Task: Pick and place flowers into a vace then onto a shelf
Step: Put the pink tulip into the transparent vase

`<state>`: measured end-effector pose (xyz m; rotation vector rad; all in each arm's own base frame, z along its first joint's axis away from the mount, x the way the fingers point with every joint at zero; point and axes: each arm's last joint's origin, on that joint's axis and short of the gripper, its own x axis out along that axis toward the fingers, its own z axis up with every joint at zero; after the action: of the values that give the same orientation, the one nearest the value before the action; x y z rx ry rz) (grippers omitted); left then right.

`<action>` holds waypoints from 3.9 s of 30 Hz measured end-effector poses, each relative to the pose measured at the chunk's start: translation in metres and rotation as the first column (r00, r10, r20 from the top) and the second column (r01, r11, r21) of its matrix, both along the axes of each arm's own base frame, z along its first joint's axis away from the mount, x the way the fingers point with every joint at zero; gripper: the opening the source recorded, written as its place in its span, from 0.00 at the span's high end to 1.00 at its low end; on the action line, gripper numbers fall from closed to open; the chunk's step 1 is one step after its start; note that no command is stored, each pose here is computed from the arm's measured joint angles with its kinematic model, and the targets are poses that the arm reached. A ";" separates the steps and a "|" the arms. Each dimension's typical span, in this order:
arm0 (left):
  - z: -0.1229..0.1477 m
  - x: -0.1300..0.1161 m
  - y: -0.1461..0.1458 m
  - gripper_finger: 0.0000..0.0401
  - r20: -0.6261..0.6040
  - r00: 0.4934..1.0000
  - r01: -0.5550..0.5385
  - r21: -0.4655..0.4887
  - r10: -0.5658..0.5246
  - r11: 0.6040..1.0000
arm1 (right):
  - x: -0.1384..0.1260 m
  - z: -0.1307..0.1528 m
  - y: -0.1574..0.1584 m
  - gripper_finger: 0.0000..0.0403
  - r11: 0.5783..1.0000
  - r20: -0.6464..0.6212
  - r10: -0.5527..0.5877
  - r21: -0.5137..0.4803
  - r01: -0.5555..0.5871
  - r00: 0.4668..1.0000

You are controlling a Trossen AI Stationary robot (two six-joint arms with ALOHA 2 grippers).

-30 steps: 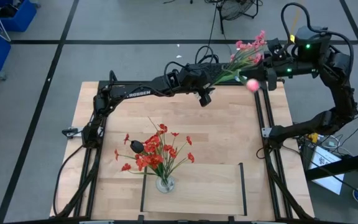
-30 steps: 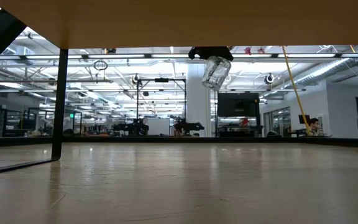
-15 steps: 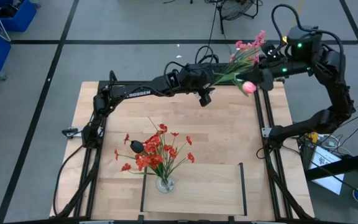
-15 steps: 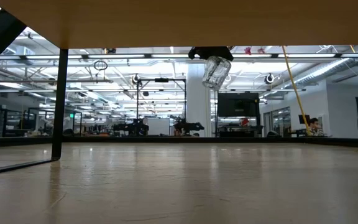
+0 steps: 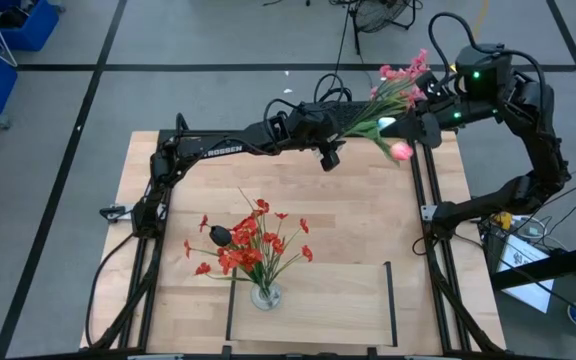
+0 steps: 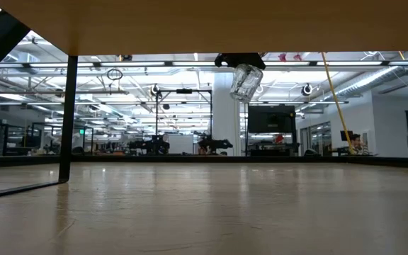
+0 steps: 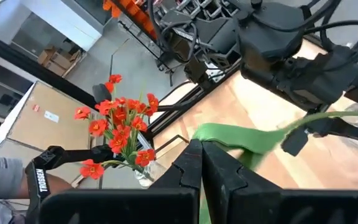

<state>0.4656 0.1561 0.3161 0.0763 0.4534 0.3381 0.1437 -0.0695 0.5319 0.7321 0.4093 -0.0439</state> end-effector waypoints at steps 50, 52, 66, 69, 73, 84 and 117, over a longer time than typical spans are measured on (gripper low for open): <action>-0.001 -0.003 0.006 0.63 -0.080 0.994 -0.055 0.173 0.069 0.983 | 0.001 -0.009 -0.002 1.00 0.998 -0.101 -0.053 0.032 0.056 0.994; -0.001 -0.003 0.006 0.63 -0.080 0.994 -0.055 0.172 0.069 0.983 | 0.001 -0.009 -0.002 1.00 0.998 -0.101 -0.052 0.033 0.056 0.993; 0.000 -0.002 0.004 0.63 -0.101 0.992 -0.047 0.229 0.072 0.972 | 0.011 -0.016 -0.008 1.00 0.996 -0.155 -0.052 0.069 0.063 0.987; -0.003 -0.003 0.002 0.63 -0.128 0.989 -0.042 0.223 0.072 0.974 | 0.013 -0.018 -0.010 1.00 0.996 -0.168 -0.048 0.069 0.060 0.985; -0.003 -0.003 0.002 0.63 -0.127 0.989 -0.044 0.218 0.073 0.975 | 0.015 -0.016 -0.011 1.00 0.997 -0.147 -0.044 0.055 0.053 0.988; -0.004 -0.004 0.004 0.63 -0.138 0.987 -0.052 0.222 0.084 0.974 | 0.016 -0.016 -0.011 1.00 0.996 -0.140 -0.033 0.076 0.044 0.990; 0.019 -0.010 -0.005 0.63 -0.067 0.997 -0.021 0.217 0.037 0.976 | 0.044 -0.040 -0.037 1.00 0.998 -0.288 -0.020 0.050 0.036 0.957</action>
<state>0.4555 0.1515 0.3351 0.2951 0.4870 0.4139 0.1880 -0.1064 0.4917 0.7886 0.6803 -0.1682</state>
